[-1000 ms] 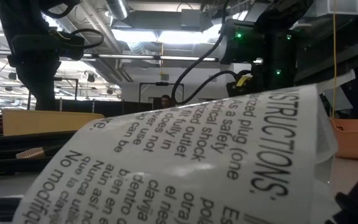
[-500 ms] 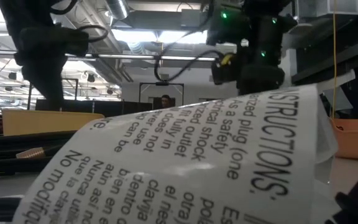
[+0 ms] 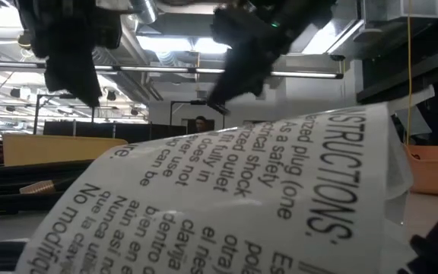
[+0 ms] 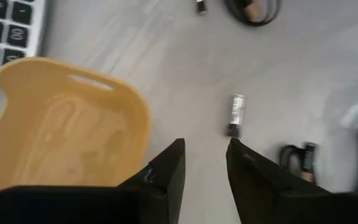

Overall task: Sort batteries
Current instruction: Put the black battery into the yellow bin

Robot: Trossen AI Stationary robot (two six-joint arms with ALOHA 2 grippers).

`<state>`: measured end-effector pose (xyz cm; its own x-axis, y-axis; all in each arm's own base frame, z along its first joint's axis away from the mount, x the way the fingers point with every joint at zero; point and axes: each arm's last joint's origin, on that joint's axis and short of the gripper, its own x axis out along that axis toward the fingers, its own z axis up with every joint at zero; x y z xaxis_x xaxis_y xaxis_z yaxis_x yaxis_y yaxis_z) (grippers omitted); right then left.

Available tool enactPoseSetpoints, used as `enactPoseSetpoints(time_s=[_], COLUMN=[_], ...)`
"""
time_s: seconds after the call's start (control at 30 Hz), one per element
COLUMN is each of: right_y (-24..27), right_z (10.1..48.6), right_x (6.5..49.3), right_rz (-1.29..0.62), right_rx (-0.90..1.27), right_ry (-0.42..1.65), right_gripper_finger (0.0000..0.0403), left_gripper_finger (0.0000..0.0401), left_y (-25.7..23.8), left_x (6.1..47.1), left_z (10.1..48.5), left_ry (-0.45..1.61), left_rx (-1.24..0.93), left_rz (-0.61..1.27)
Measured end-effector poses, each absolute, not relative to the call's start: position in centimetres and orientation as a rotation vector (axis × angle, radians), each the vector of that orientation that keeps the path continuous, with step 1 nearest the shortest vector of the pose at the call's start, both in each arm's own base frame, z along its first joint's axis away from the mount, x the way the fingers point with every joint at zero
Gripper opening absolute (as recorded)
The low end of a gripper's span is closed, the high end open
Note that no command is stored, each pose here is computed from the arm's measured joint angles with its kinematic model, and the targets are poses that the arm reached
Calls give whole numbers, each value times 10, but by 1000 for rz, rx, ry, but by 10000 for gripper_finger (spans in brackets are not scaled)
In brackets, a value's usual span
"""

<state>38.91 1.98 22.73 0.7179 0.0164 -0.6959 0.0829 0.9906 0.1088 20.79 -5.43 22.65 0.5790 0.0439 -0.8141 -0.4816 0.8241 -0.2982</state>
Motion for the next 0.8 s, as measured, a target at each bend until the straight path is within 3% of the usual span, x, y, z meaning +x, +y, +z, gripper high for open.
enactPoseSetpoints(time_s=[0.47, 0.8], right_y=[19, 19], right_z=[198, 167], right_x=[454, 507], right_rz=[25, 12], right_rx=[118, 118], right_ry=[202, 189], right_gripper_finger=[10, 10], left_gripper_finger=[38, 25], left_y=[-47, -43], left_x=[165, 154], left_z=[277, 280], left_ry=[682, 656], left_rx=[-626, -583], left_rz=[188, 202])
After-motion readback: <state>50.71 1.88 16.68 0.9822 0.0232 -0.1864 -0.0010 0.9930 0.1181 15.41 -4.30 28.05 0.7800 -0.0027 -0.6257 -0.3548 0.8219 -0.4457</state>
